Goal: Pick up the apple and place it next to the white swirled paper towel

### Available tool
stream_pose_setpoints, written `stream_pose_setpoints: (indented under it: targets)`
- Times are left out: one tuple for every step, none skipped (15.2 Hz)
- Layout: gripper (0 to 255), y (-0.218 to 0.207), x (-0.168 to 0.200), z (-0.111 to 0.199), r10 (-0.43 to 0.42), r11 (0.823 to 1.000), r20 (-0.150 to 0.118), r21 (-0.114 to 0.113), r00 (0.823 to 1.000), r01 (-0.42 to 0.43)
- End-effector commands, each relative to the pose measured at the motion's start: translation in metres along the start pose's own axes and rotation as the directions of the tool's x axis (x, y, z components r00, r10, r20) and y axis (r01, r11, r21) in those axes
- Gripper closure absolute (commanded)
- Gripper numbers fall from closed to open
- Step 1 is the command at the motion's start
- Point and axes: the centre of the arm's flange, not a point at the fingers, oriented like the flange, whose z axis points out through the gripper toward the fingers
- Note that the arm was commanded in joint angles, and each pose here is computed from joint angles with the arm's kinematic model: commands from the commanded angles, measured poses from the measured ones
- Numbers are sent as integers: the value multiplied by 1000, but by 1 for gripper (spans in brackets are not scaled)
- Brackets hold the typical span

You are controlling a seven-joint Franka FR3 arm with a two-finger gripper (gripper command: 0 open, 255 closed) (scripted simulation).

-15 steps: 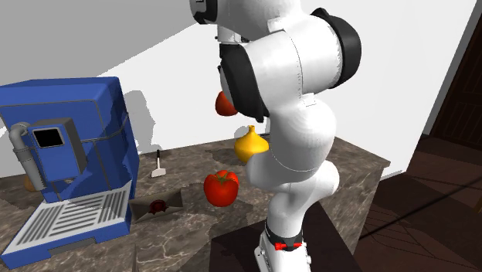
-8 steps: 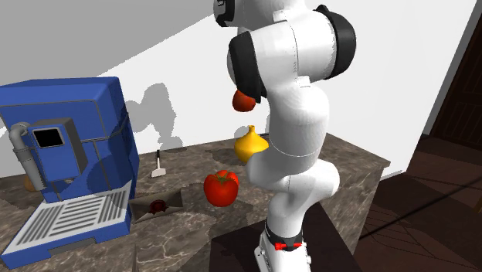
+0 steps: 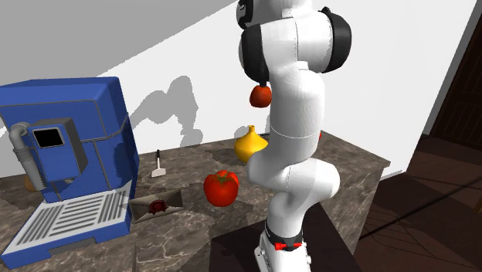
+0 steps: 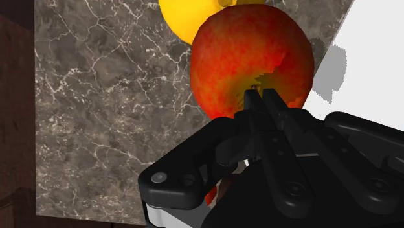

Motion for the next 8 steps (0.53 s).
stream_pose_setpoints:
  targets:
    - [255, 2, 26, 2, -1, 1000, -1, 0, 1000, 1]
    - [255, 3, 39, 2, -1, 1000, -1, 0, 1000, 1]
    - [255, 3, 52, 2, -1, 1000, -1, 0, 1000, 1]
    - [255, 3, 66, 3, -1, 1000, -1, 0, 1000, 1]
    - [255, 4, 79, 3, -1, 1000, -1, 0, 1000, 1]
    - [255, 4, 92, 3, -1, 1000, -1, 0, 1000, 1]
    - [255, 4, 105, 4, -1, 1000, -1, 0, 1000, 1]
    - [255, 5, 118, 4, -1, 1000, -1, 0, 1000, 1]
